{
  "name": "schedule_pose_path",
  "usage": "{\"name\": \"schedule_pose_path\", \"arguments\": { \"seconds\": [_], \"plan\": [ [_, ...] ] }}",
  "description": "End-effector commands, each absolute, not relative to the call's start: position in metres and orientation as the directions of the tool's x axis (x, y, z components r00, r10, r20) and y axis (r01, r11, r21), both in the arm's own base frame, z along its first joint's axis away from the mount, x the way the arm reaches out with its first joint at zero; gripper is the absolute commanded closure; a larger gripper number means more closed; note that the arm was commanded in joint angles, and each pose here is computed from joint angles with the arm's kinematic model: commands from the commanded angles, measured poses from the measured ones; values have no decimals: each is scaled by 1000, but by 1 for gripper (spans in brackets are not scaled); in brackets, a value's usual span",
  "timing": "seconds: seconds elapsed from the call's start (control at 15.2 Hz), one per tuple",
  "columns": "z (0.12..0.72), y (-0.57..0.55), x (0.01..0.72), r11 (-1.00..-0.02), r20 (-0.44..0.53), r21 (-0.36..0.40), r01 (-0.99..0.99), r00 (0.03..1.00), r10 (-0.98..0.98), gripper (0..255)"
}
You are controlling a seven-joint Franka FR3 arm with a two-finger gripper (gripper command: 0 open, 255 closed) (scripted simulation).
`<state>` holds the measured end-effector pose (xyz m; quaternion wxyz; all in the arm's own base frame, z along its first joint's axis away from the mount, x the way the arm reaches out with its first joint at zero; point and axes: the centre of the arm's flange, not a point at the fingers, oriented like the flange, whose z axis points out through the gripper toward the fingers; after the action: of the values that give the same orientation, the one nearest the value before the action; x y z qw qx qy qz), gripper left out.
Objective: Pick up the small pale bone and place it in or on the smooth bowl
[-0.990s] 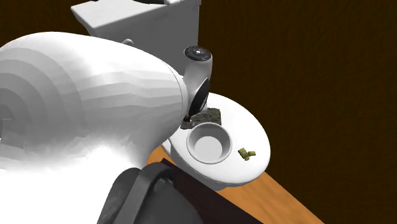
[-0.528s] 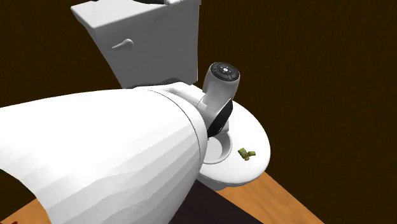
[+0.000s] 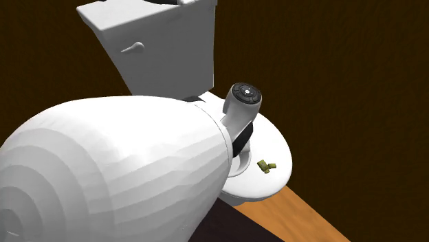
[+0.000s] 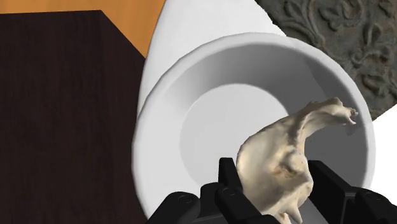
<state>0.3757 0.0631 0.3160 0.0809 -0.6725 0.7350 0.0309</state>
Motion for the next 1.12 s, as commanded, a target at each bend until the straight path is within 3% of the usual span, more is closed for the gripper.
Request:
{"name": "schedule_pose_path", "arguments": {
  "seconds": [0.0, 0.86, 0.92, 1.06],
  "plan": [
    [304, 63, 376, 94, -160, -64, -994, -82, -984, 255],
    [280, 63, 376, 94, -160, -64, -994, -82, -984, 255],
    [280, 63, 376, 94, -160, -64, -994, -82, -984, 0],
    [280, 63, 376, 94, -160, -64, -994, -82, -984, 0]
  ]
}}
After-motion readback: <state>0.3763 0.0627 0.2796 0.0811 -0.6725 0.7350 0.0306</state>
